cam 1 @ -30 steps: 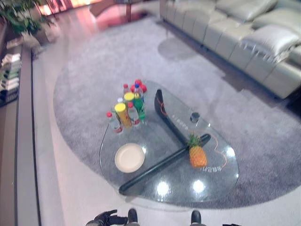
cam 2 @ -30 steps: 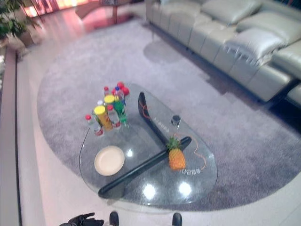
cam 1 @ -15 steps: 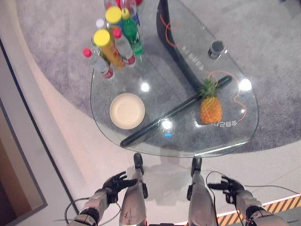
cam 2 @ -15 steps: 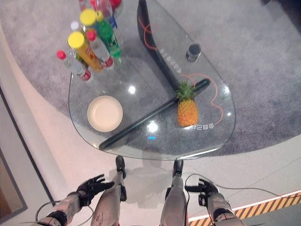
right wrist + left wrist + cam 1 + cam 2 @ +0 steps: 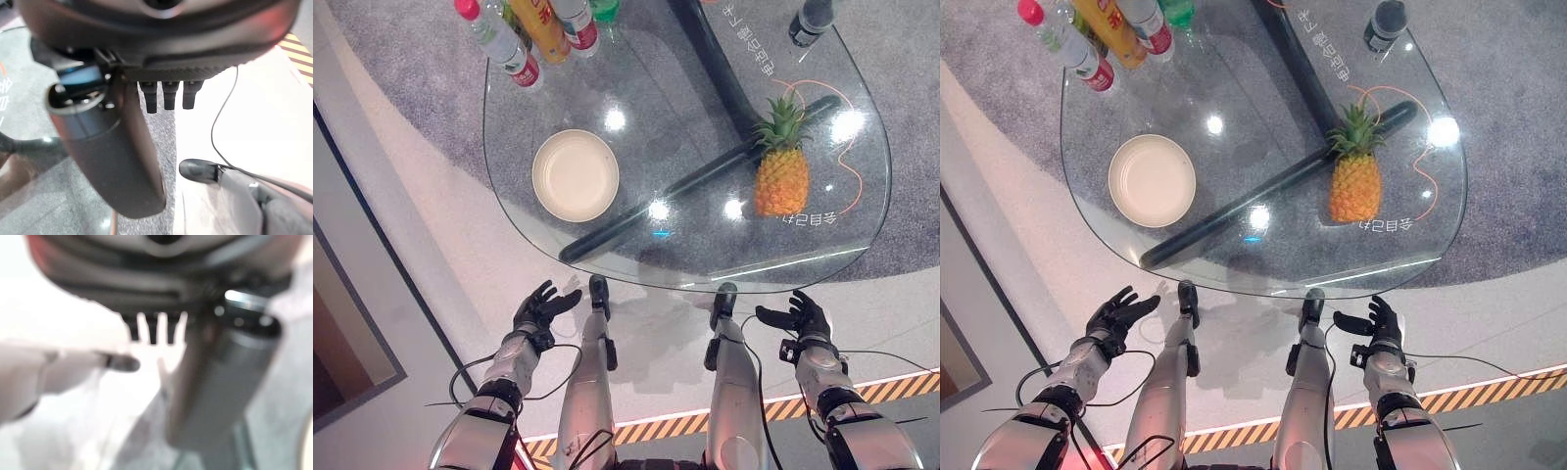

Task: Pick up the fruit to the plate

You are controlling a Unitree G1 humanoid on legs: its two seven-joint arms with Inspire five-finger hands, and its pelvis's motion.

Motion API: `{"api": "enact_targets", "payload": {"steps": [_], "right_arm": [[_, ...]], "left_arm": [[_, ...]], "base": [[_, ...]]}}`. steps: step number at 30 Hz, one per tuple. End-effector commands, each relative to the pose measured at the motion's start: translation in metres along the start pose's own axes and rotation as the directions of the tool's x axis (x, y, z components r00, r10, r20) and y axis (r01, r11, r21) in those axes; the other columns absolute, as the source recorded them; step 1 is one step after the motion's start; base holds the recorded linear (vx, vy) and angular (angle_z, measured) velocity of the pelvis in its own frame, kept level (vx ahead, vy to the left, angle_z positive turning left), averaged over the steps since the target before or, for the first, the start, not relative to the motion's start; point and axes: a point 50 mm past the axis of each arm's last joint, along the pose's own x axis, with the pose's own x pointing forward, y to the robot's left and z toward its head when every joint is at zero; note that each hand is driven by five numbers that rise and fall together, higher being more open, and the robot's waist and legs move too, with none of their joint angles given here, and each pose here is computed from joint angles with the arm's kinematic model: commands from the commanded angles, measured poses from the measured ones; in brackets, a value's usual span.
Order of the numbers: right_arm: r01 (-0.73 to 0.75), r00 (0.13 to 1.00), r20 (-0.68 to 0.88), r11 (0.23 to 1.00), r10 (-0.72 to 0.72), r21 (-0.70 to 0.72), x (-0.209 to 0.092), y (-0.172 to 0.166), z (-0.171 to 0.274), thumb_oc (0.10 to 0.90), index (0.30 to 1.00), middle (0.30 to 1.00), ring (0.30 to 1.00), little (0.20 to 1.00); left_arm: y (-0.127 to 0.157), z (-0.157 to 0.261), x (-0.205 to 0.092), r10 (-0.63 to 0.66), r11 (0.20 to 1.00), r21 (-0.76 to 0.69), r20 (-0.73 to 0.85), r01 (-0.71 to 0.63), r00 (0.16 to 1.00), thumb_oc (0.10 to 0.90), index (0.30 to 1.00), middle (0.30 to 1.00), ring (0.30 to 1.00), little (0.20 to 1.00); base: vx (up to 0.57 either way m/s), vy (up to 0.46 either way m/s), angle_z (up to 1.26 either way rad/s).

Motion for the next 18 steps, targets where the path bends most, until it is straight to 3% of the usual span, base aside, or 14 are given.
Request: {"api": "enact_targets", "payload": {"steps": [1, 18], "right_arm": [[0.099, 0.995, 0.015, 0.995, -0.099, 0.030, -0.001, -0.026, -0.003, 0.800, 0.900, 0.900, 0.900, 0.900], [0.072, 0.993, 0.088, 0.996, -0.076, 0.056, 0.005, -0.014, 0.022, 0.800, 0.900, 0.900, 0.900, 0.900]], "left_arm": [[0.033, 0.005, -0.005, 0.138, 0.990, -0.041, 0.049, -0.136, 0.989, 0.800, 0.900, 0.900, 0.900, 0.900], [0.026, 0.018, -0.003, 0.151, 0.988, -0.039, 0.118, -0.147, 0.982, 0.800, 0.900, 0.900, 0.900, 0.900]], "base": [[-0.02, -0.029, 0.04], [-0.01, -0.005, 0.00]]}}
